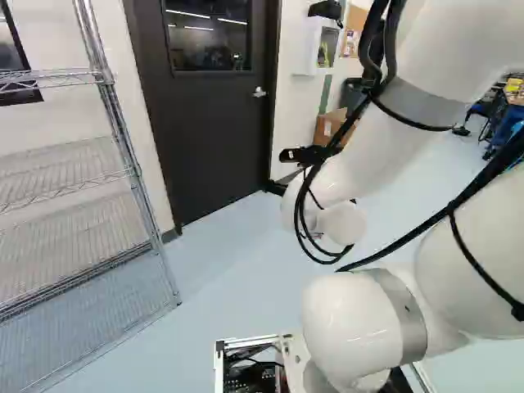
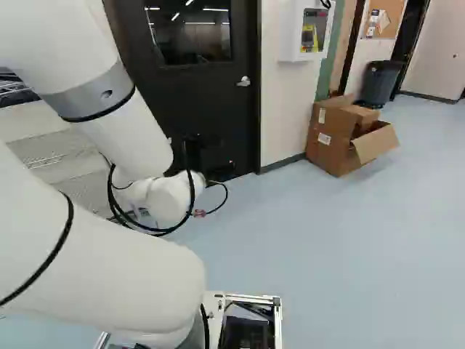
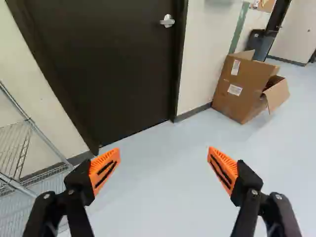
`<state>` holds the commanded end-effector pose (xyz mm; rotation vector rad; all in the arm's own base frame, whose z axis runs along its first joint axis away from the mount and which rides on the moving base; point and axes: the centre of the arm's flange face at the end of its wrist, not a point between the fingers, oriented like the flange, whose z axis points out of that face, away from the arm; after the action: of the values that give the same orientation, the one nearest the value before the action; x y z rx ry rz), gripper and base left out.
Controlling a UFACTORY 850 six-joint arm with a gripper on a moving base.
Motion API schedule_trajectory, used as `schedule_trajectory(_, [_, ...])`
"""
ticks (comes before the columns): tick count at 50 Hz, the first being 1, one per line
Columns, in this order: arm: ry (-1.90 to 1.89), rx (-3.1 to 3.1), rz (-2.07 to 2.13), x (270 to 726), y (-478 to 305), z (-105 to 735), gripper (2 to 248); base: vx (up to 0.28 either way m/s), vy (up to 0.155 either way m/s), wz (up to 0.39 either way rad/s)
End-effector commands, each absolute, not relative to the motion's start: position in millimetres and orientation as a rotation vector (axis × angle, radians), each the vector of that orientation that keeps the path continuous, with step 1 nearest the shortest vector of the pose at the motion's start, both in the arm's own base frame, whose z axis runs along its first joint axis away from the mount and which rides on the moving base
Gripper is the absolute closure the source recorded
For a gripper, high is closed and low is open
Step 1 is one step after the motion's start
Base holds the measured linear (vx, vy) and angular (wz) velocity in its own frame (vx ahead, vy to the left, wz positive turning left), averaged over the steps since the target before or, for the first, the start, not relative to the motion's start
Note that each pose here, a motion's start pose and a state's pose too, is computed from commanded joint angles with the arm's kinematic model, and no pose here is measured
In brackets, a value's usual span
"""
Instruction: Open the door and move inside
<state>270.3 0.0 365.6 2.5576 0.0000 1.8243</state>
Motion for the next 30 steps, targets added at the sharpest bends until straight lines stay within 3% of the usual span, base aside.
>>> schedule_trajectory(30, [0.000,2.558,1.824,270.3,0.0,365.6,3,0.115,-0.059,0.000])
